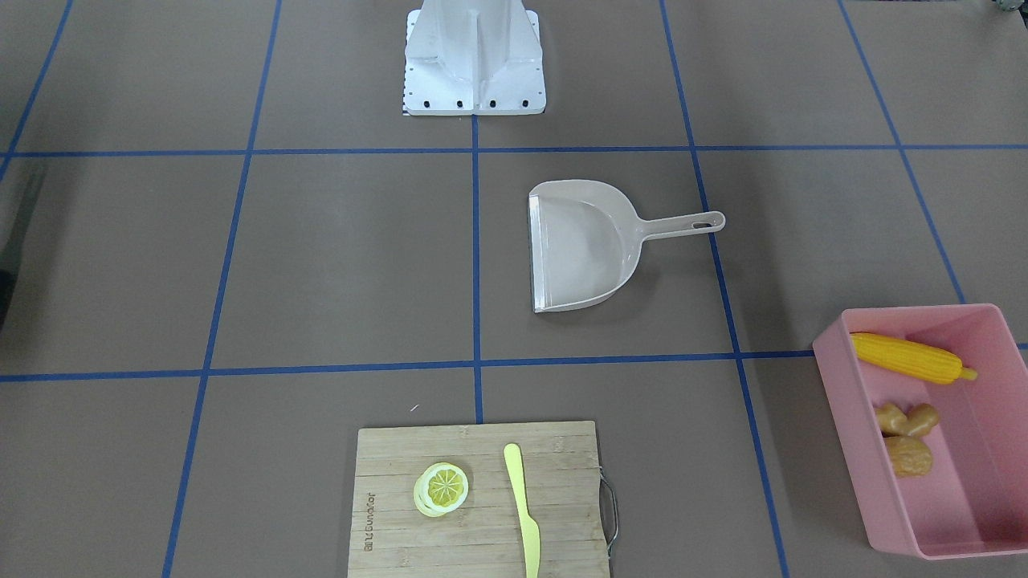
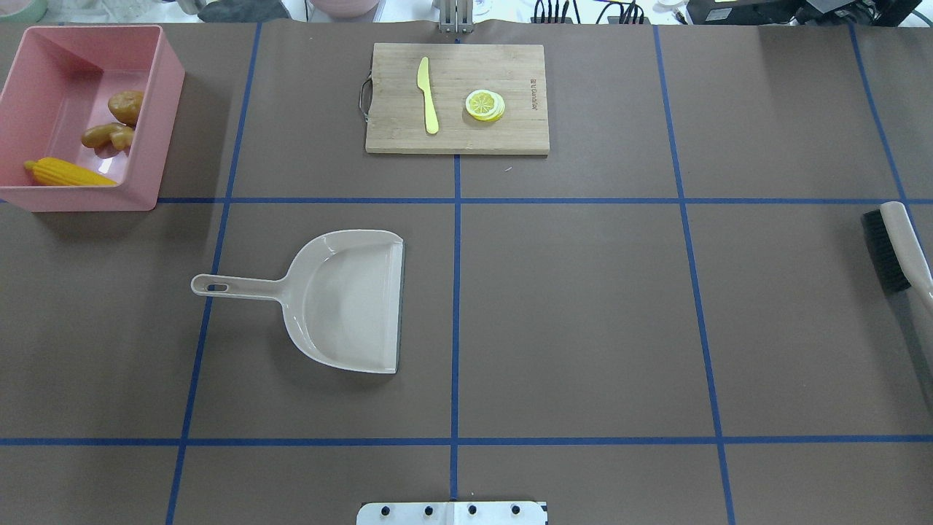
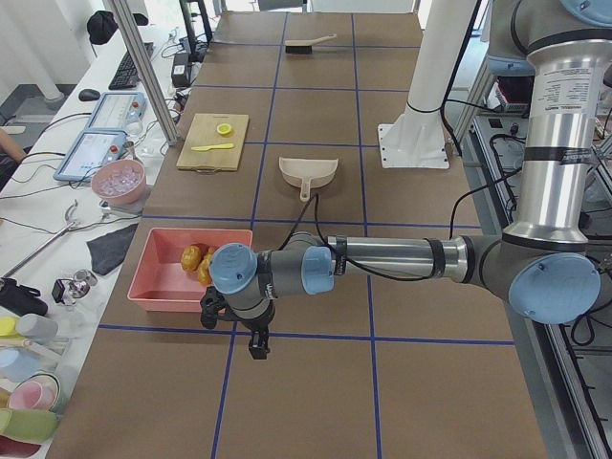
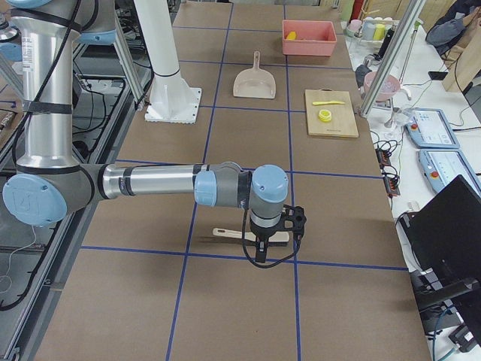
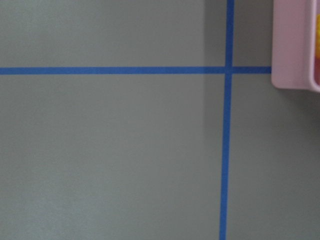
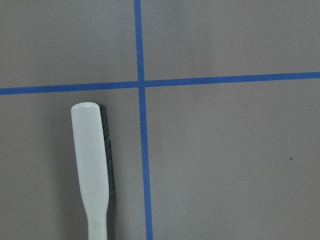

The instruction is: Sweep and dump trash into bin

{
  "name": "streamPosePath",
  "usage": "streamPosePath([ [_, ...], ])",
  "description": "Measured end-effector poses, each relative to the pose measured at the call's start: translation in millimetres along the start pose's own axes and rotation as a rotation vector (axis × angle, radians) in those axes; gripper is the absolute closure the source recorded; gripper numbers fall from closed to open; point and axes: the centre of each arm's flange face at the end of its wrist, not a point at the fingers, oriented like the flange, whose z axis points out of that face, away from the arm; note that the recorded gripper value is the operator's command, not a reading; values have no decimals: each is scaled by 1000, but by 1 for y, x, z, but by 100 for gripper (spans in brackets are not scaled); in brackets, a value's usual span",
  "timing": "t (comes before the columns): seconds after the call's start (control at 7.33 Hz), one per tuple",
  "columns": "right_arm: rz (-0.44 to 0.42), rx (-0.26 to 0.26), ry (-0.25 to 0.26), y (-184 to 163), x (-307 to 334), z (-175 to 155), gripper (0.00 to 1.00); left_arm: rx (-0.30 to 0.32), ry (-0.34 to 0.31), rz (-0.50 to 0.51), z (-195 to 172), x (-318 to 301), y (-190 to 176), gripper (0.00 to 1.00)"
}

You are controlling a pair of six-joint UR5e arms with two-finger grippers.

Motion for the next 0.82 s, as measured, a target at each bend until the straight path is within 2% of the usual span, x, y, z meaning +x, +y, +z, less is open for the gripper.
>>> streamPosePath([
  [0.82, -1, 0, 2, 0, 0, 0, 0, -4, 2, -5, 2, -2, 2, 1],
])
